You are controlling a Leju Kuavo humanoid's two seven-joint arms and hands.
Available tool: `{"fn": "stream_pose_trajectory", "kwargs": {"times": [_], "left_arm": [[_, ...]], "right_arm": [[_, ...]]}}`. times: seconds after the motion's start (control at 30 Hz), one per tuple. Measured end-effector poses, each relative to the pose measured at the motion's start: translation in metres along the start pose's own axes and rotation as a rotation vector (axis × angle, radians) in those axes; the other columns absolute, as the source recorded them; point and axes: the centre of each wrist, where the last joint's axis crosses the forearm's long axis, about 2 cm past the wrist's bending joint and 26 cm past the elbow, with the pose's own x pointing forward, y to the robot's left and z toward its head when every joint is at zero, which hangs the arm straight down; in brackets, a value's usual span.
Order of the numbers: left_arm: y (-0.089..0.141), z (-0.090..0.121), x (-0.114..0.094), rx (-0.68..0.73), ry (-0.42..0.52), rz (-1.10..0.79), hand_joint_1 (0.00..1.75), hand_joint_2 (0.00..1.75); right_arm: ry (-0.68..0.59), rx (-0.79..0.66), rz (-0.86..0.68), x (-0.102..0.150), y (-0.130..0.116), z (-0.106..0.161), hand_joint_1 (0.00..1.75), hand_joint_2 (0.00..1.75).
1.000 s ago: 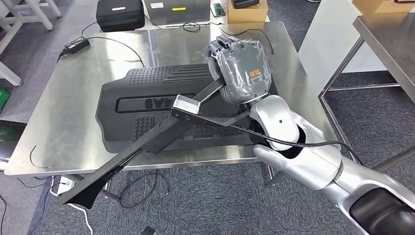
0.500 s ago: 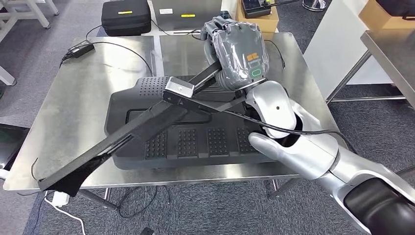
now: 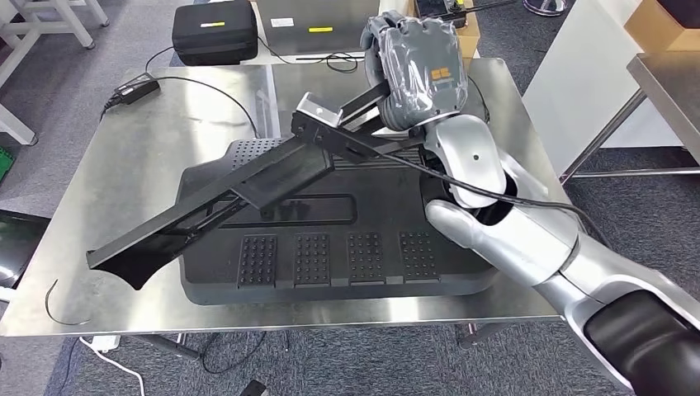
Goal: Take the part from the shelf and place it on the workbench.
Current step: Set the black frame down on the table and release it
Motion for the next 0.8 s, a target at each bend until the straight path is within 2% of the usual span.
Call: {"fn": "stream_pose_trajectory", "kwargs": {"times": [0.33,0.8], "left_arm": [[0.000,-0.001,0.004,-0.010,-0.025,-0.001,0.00,1.75],[-0.001,-0.001,0.005,0.002,-0.037,0.011,0.00,1.75]], "right_arm": [[0.126,0.035,0.066,-0.018,0.010,-0.042,1.75,1.75],[0.177,0.083,0.097,-0.017,0.021,-0.055,1.75,1.75]]}}
